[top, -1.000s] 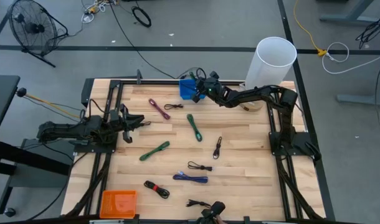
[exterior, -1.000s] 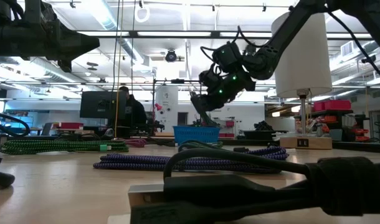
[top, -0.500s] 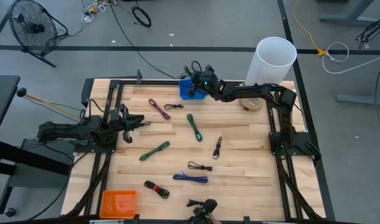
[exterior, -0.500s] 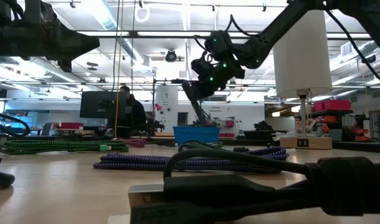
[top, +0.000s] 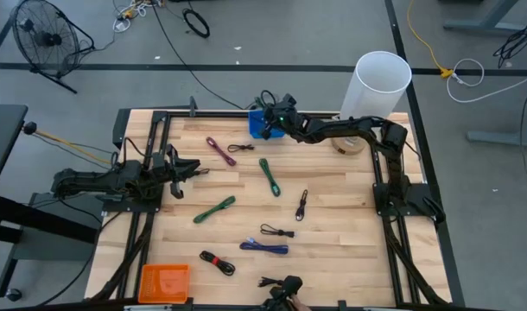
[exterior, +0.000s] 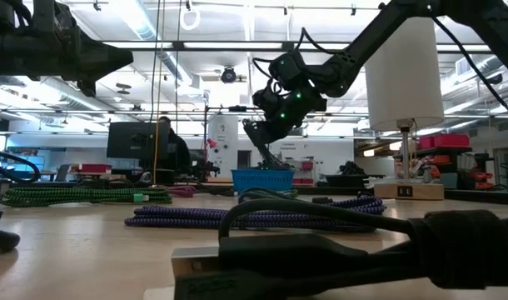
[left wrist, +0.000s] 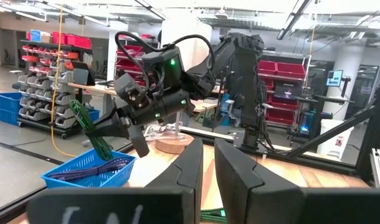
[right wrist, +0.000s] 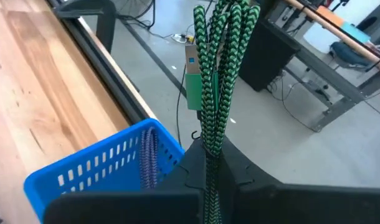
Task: Pick & Place USB Port
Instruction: Put the green charger cable into the blue basket
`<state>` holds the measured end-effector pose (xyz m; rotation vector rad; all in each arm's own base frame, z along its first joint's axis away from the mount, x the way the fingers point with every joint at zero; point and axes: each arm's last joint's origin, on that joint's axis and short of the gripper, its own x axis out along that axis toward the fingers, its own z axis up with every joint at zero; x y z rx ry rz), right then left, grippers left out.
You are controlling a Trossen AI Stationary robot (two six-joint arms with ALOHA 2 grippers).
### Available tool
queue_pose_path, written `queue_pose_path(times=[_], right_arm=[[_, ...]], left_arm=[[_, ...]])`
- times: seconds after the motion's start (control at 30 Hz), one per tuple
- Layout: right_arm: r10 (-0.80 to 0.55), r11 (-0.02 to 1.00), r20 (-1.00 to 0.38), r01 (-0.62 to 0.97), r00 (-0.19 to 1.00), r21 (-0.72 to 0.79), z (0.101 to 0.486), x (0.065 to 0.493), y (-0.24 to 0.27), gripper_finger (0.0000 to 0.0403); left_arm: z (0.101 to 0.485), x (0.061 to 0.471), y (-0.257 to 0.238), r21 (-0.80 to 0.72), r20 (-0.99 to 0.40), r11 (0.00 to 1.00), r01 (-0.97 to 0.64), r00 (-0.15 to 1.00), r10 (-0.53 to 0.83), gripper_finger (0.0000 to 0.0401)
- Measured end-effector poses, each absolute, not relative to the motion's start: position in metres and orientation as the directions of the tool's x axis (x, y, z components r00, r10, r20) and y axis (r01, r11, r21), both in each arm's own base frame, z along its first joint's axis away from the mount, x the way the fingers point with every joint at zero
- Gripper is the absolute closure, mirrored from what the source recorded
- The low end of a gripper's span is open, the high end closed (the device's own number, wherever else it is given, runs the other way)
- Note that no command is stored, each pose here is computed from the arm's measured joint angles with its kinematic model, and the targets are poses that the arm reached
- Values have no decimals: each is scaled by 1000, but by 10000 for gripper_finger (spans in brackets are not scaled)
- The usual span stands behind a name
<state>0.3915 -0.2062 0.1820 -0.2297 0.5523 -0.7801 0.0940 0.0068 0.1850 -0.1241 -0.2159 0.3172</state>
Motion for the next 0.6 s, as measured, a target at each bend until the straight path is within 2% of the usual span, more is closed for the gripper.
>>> queue_pose_path(times=[0.3, 0.6], right_arm=[[-677, 733, -456, 581, 577, -352, 175, 387, -208, 392], [-651, 755, -486, 558, 583, -344, 172, 386, -208, 336]], left_arm=[[185, 94, 7, -155, 191, 943, -295, 927, 322, 355], [185, 94, 7, -154, 191, 943, -296, 927, 322, 355]])
